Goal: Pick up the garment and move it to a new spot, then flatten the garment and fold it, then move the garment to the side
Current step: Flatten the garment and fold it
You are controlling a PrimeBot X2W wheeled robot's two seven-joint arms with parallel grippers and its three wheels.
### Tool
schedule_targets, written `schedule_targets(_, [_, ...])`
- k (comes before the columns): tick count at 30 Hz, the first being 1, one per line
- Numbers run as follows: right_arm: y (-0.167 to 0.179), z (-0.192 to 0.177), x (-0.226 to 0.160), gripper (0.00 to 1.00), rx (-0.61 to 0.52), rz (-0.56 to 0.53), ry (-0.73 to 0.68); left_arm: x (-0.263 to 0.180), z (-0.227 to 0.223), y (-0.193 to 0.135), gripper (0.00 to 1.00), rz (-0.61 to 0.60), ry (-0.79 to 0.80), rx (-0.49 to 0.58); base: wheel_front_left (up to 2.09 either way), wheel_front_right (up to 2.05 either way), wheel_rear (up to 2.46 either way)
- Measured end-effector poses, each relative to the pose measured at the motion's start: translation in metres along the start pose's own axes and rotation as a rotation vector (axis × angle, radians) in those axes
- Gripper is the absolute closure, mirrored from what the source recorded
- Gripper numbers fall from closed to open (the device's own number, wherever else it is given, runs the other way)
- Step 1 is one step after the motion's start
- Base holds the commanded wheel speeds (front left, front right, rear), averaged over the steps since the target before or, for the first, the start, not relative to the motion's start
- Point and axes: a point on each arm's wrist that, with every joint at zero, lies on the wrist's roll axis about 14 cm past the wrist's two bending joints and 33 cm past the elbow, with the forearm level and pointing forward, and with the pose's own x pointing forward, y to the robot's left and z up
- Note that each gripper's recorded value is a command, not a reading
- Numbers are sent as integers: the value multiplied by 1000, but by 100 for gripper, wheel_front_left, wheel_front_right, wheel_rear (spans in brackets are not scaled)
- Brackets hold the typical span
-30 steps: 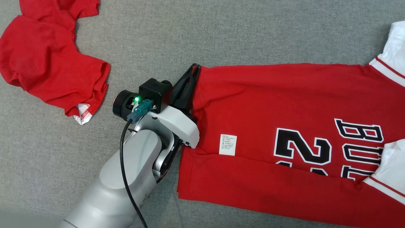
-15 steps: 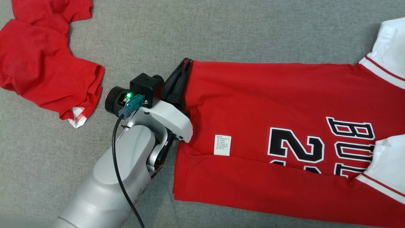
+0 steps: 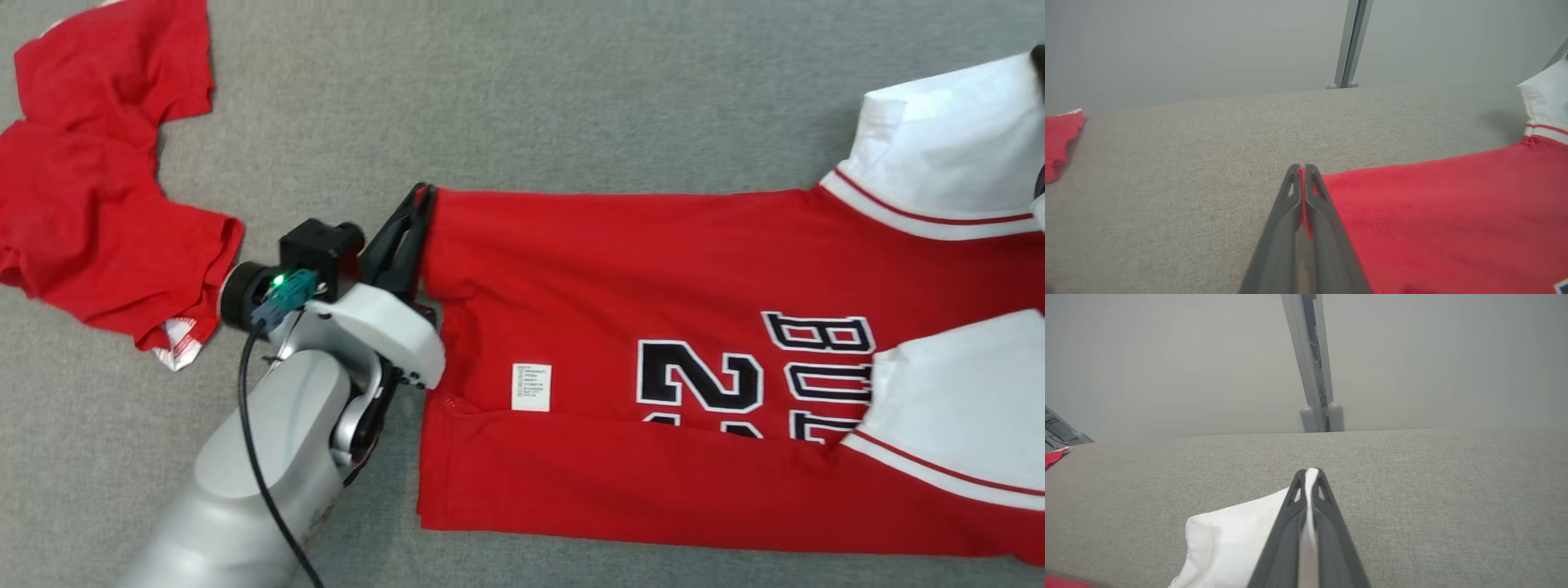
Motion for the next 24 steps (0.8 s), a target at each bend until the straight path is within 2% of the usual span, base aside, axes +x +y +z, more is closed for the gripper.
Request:
schedule_targets(4, [3, 7, -30, 100, 24, 3, -44, -9, 4, 1, 100, 4, -9, 6, 0, 0, 0])
schedule_targets(16, [-3, 35, -88, 100, 50, -18, -172, -23, 16, -20, 100, -57, -19, 27, 0, 0, 0])
schedule_targets(24, [-2, 23, -117, 100, 91, -18, -149, -39, 15, -29, 100, -100, 0, 60, 0, 0, 0])
